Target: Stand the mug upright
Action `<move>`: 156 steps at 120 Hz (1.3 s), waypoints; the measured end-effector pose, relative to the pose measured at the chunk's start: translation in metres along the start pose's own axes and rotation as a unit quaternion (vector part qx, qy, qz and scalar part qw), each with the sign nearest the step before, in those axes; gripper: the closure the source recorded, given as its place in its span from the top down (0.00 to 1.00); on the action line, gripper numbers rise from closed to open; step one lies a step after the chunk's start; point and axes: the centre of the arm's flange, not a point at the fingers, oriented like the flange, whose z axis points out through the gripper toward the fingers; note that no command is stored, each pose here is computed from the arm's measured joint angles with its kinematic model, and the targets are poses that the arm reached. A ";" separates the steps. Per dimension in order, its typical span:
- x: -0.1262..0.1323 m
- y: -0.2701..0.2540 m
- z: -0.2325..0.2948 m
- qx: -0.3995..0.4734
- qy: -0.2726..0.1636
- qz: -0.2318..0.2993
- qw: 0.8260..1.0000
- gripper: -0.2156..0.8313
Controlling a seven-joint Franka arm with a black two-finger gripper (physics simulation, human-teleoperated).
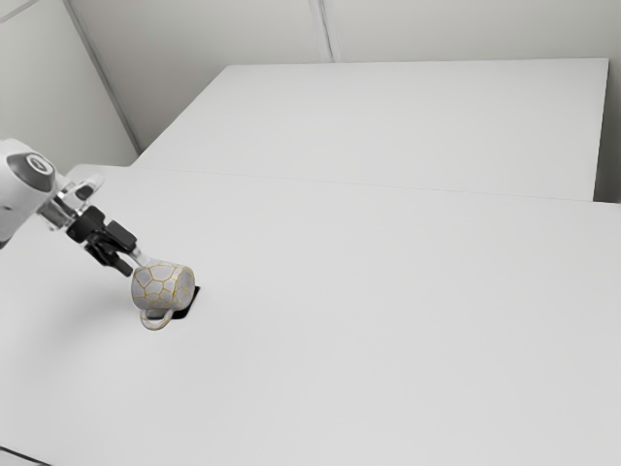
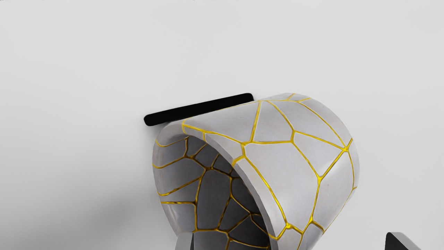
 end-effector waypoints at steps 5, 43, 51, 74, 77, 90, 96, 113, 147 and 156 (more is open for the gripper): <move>-0.001 -0.005 0.002 -0.009 0.004 -0.002 1.000 0.79; -0.011 -0.020 0.027 -0.108 0.019 -0.012 0.994 0.78; -0.012 -0.018 0.030 -0.125 0.020 -0.011 0.992 0.71; -0.008 -0.009 0.034 -0.150 0.020 0.004 0.989 0.42; -0.007 -0.008 0.034 -0.151 0.020 0.005 0.988 0.39; -0.007 -0.006 0.034 -0.156 0.019 0.011 0.988 0.24; -0.007 -0.005 0.034 -0.157 0.019 0.014 0.987 0.19; -0.006 -0.003 0.034 -0.158 0.019 0.019 0.987 0.11; 0.012 0.040 0.017 -0.128 0.015 0.069 0.989 0.06; 0.022 0.066 0.020 -0.101 -0.004 0.100 0.990 0.06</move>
